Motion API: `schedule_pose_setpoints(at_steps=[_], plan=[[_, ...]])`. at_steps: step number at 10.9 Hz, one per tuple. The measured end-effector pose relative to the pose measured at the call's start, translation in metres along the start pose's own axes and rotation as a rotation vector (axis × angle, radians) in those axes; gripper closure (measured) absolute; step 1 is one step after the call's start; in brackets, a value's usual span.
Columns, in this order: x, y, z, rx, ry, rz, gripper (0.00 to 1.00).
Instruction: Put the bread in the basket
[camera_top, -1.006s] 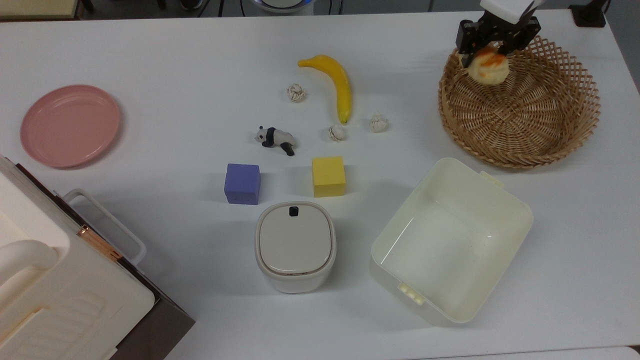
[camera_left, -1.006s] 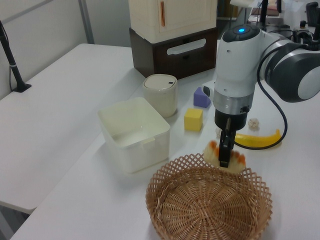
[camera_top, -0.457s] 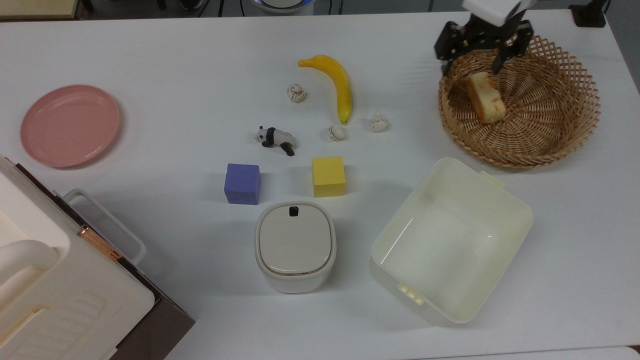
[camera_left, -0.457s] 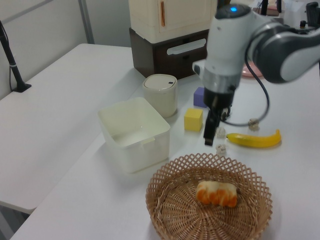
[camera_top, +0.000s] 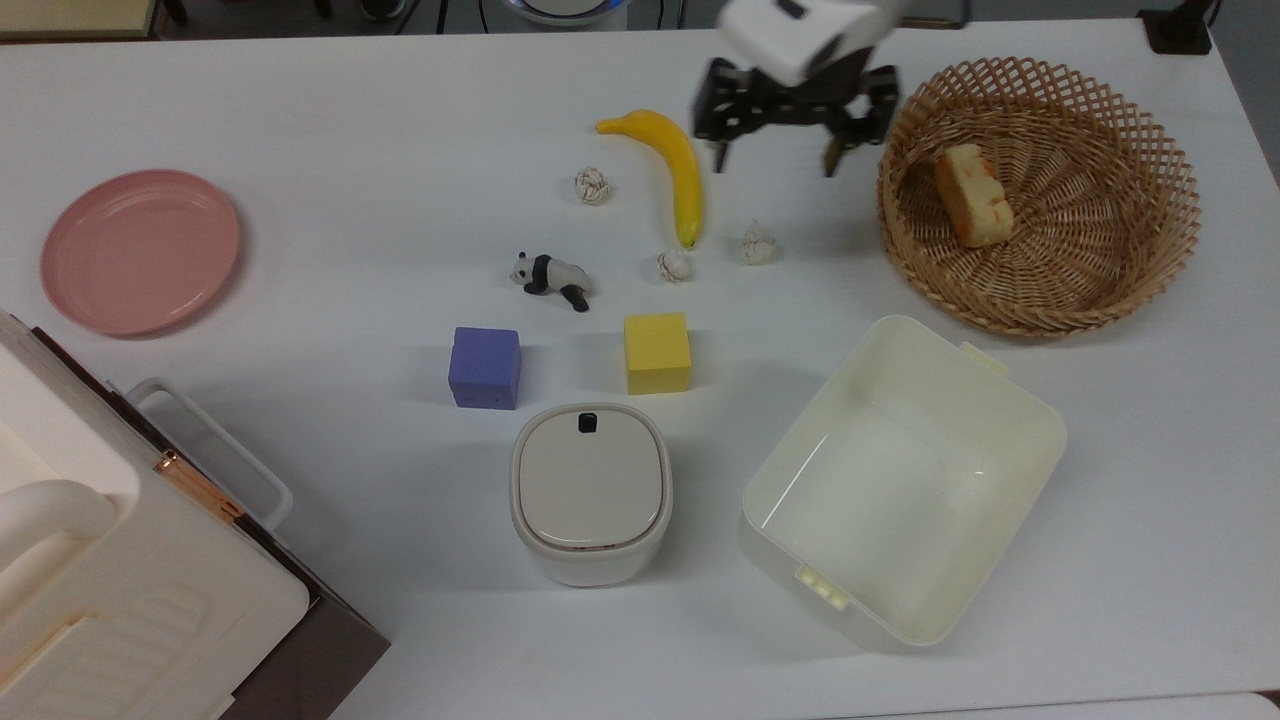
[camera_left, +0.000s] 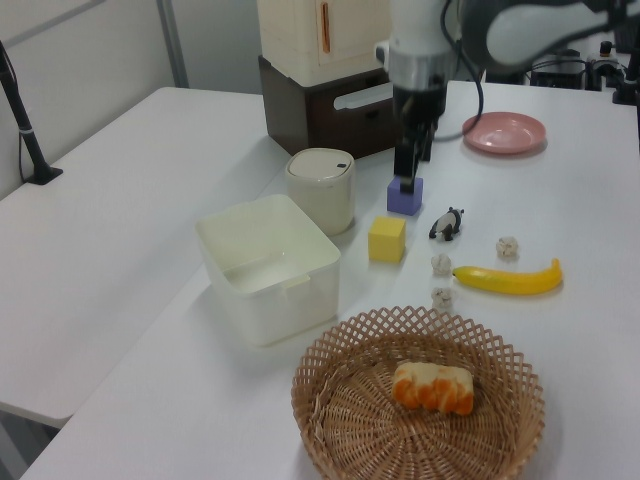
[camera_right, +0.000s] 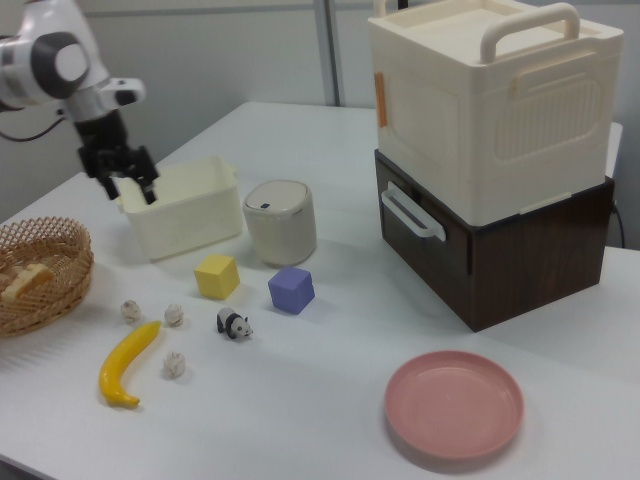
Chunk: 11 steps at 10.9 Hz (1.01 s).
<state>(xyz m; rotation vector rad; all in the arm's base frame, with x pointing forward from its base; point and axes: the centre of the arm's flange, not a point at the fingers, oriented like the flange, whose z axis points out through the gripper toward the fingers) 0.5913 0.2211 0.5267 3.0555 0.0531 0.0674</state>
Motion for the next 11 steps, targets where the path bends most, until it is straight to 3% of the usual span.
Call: schedule_pose_setpoints(at_steps=[3, 6, 9, 11], plan=[[-0.002, 0.092, -0.020, -0.010, -0.074, 0.023, 0.00], [-0.028, 0.166, -0.062, 0.005, -0.113, 0.048, 0.00], [-0.055, 0.213, -0.101, 0.026, -0.089, 0.038, 0.00], [-0.059, 0.223, -0.105, 0.029, -0.084, 0.033, 0.00]])
